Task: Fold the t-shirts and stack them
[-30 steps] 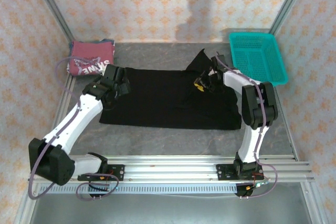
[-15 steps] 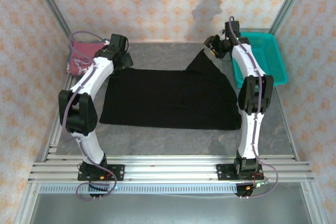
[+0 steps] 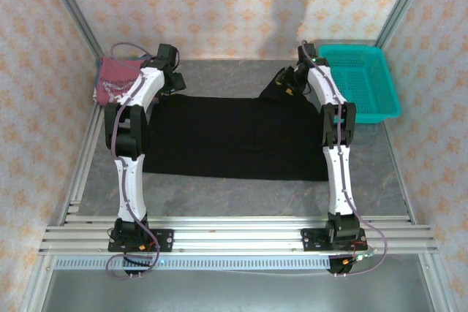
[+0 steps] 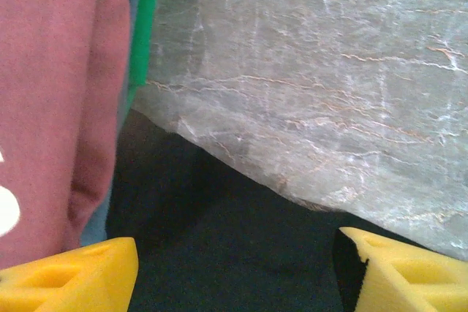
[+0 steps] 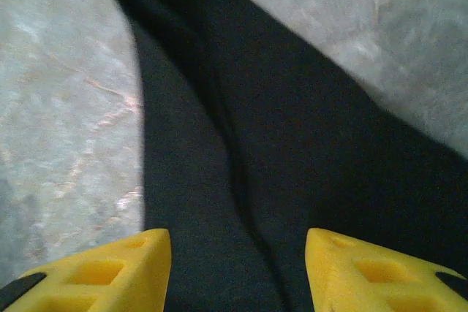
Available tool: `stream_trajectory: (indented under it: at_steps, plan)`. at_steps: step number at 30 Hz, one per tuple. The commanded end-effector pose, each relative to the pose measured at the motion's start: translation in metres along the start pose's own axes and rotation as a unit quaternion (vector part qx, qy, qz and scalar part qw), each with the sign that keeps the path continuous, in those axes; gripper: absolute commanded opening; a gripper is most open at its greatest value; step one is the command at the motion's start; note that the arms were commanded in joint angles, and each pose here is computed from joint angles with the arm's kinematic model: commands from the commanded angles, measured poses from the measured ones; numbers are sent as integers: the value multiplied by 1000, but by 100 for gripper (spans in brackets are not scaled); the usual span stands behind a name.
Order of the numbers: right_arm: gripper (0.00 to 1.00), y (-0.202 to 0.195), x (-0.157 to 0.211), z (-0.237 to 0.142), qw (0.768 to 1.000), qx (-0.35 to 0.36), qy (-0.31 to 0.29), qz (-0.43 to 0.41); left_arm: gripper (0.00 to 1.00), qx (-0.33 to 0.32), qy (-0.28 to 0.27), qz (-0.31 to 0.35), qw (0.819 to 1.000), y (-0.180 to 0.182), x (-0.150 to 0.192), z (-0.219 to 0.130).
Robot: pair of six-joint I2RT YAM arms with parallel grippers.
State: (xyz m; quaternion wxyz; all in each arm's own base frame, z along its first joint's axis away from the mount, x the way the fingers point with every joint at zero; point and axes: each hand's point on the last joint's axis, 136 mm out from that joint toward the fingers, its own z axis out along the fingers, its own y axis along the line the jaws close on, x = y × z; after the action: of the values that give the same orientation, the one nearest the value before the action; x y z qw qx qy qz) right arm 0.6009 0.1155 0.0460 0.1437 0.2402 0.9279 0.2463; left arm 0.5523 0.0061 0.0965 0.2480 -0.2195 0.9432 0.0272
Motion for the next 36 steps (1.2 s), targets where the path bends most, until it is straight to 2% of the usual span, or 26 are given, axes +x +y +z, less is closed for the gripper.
stream_trajectory:
  at_steps: [1,15,21,30,33,36]
  plan:
    - [52,26,-20,-26,998,-33,-44,-7,71,-3,7,16,1000,5,-5,-4]
    - [58,13,-57,-17,994,-25,-106,-5,69,-40,51,37,997,11,17,35]
    - [62,11,-76,-18,989,-18,-147,-12,69,-74,45,30,996,19,16,52]
    - [64,27,-94,11,982,-89,-165,3,67,-85,65,25,994,13,25,67]
    - [64,31,-95,21,981,-109,-162,9,59,-91,94,26,991,14,43,75]
    - [64,31,-95,28,980,-114,-163,12,38,-88,107,27,990,13,56,79]
